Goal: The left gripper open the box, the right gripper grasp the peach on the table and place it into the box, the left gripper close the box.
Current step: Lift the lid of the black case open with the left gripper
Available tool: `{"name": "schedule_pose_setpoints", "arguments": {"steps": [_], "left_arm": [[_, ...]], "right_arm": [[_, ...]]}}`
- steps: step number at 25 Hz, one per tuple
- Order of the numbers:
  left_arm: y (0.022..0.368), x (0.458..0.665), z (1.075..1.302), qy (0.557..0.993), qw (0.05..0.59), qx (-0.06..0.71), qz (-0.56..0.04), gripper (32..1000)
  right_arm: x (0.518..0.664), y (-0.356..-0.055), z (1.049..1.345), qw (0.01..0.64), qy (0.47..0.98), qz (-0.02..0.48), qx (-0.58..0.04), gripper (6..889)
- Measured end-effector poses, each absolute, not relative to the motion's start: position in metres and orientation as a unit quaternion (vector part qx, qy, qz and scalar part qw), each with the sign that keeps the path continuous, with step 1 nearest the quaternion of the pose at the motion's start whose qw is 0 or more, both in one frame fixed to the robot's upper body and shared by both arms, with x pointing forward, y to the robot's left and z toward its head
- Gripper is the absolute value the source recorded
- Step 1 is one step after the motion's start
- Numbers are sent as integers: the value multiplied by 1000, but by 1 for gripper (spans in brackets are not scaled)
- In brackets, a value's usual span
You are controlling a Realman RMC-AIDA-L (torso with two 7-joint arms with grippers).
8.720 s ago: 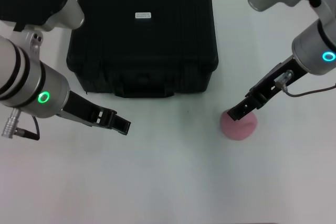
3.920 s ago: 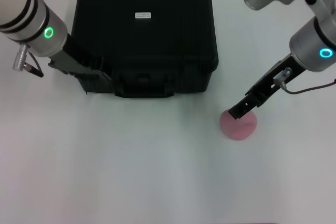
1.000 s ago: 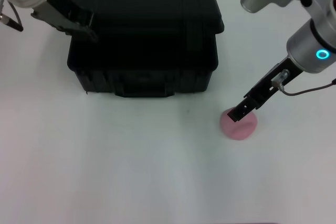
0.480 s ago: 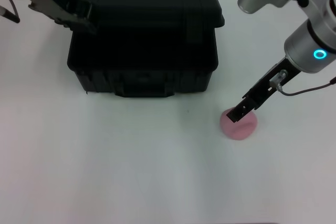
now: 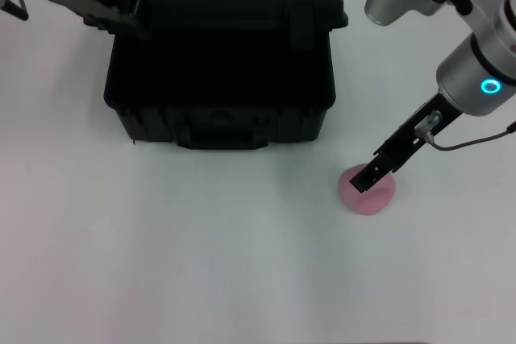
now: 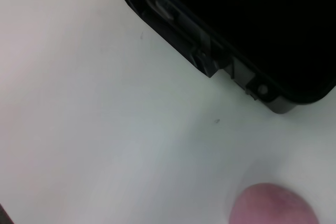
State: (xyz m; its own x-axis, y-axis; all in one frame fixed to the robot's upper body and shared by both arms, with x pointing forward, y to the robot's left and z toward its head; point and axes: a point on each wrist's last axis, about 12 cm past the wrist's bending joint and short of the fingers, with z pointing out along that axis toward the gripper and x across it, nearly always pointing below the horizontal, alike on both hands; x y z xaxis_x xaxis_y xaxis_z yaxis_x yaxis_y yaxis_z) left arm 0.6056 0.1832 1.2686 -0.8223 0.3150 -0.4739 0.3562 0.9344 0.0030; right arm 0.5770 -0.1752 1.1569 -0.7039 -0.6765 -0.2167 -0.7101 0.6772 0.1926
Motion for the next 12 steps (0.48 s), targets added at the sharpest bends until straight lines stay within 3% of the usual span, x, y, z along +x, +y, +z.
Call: {"name": "schedule_pose_setpoints", "arguments": {"steps": [12], "left_arm": [[177, 609, 1280, 949, 252, 184, -46, 488]], "right_arm": [[577, -176, 1156, 61, 914, 133, -378, 850]]}}
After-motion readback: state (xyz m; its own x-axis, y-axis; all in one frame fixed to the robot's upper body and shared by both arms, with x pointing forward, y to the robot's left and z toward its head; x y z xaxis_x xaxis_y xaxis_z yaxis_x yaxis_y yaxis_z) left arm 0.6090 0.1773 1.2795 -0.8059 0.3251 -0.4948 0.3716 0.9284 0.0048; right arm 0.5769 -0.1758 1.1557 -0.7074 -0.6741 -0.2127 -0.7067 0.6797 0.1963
